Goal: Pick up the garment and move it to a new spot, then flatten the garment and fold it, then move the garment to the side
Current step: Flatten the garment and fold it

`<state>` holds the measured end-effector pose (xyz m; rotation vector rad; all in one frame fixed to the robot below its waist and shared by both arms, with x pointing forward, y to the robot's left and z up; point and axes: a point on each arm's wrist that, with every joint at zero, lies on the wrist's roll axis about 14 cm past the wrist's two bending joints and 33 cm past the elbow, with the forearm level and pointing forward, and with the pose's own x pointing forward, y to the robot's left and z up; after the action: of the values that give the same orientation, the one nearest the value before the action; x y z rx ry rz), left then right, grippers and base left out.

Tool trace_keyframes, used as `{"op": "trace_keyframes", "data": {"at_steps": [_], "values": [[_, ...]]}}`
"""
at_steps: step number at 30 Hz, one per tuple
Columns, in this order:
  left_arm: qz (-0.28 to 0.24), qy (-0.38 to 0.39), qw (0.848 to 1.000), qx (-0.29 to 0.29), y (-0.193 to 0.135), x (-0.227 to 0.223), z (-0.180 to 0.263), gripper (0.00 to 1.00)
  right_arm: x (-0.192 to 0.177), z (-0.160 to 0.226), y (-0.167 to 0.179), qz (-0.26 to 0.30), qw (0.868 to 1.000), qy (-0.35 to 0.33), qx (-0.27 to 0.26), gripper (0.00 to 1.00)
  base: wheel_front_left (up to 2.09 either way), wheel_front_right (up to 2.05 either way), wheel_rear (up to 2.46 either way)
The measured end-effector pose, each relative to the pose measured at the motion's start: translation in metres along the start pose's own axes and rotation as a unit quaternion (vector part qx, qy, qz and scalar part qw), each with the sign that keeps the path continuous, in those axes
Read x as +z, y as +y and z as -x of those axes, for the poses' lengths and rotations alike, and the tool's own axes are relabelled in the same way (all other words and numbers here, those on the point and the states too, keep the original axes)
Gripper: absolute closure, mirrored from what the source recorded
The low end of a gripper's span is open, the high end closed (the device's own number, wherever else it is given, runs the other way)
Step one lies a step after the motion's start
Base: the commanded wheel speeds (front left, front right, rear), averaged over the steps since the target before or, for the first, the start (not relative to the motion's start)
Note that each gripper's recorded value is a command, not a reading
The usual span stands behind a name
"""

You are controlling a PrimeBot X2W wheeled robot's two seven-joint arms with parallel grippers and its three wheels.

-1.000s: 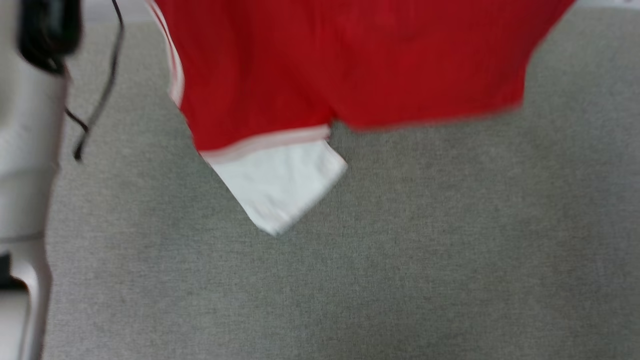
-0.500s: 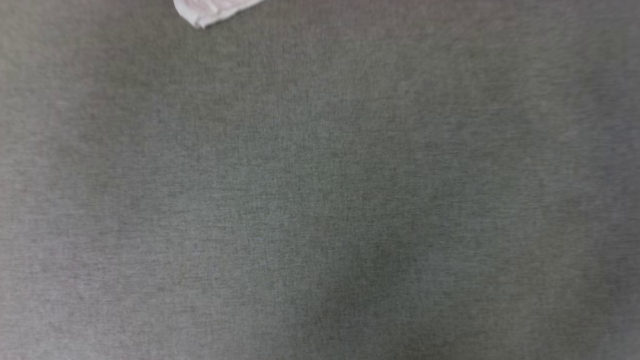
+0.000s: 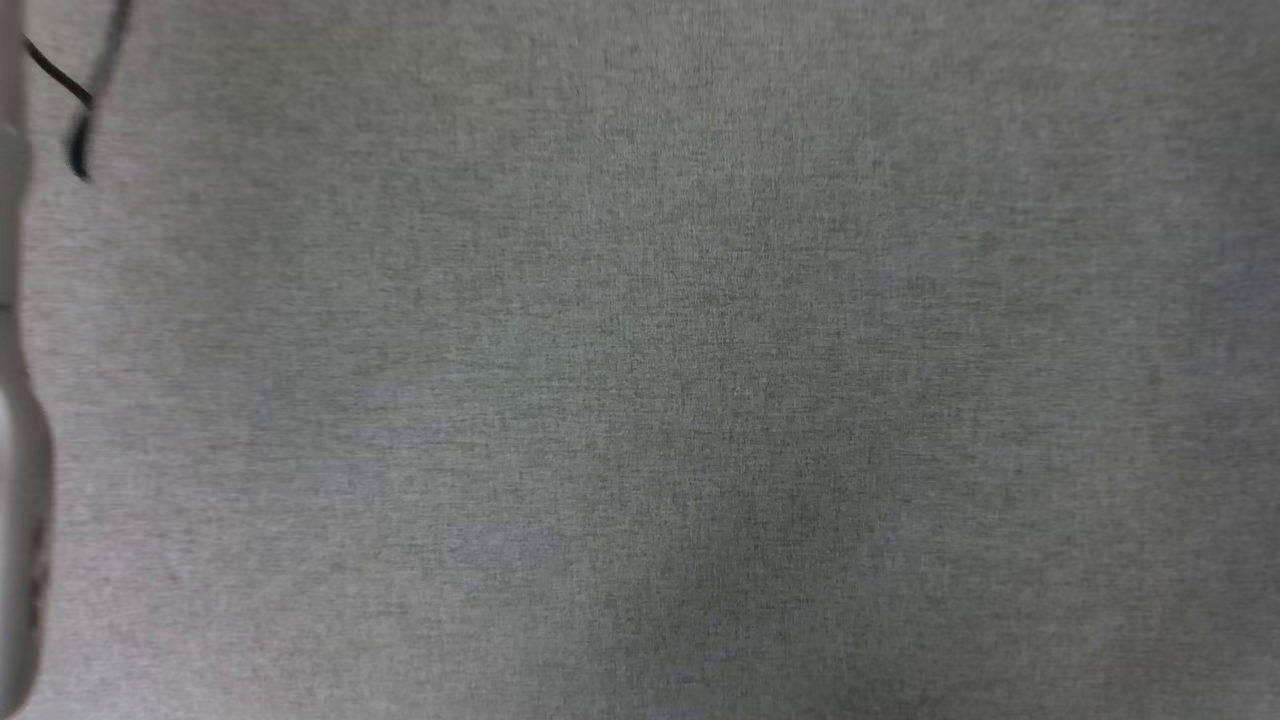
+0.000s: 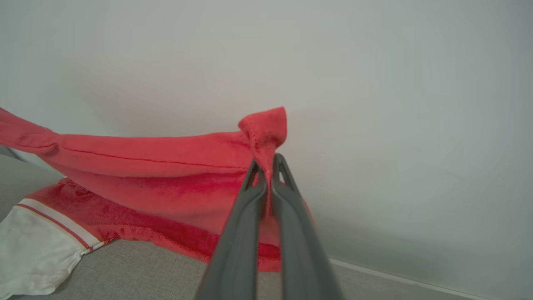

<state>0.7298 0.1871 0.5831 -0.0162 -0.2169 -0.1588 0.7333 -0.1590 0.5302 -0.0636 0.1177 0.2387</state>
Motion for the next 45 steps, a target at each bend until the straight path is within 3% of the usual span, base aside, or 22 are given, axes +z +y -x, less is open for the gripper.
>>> {"op": "trace_keyframes", "data": {"at_steps": [8,17,33,40,41,45], "values": [[0.026,0.069,0.997,0.026,0.012,-0.033,0.063,1.0,-0.033,0.047,0.021,-0.02,0.999,0.022,0.016,1.0,0.0,0.0,0.0],[0.047,0.131,0.989,0.046,0.01,-0.051,0.187,1.0,-0.074,0.15,0.047,-0.047,0.996,0.063,0.034,1.0,0.0,0.0,0.0],[0.095,0.168,0.973,0.125,-0.018,-0.008,0.37,1.0,-0.11,0.301,0.05,-0.093,0.992,0.089,0.013,1.0,0.0,0.0,0.0],[0.107,0.164,0.971,0.139,-0.028,0.026,0.405,1.0,-0.119,0.339,0.045,-0.103,0.989,0.102,-0.007,1.0,0.0,0.0,0.0],[0.106,0.147,0.975,0.131,-0.031,0.043,0.402,1.0,-0.112,0.346,0.044,-0.106,0.989,0.102,-0.017,1.0,0.0,0.0,0.0],[0.108,0.151,0.976,0.111,-0.036,0.042,0.388,1.0,-0.113,0.346,0.046,-0.109,0.986,0.127,-0.027,1.0,0.0,0.0,0.0]]}}
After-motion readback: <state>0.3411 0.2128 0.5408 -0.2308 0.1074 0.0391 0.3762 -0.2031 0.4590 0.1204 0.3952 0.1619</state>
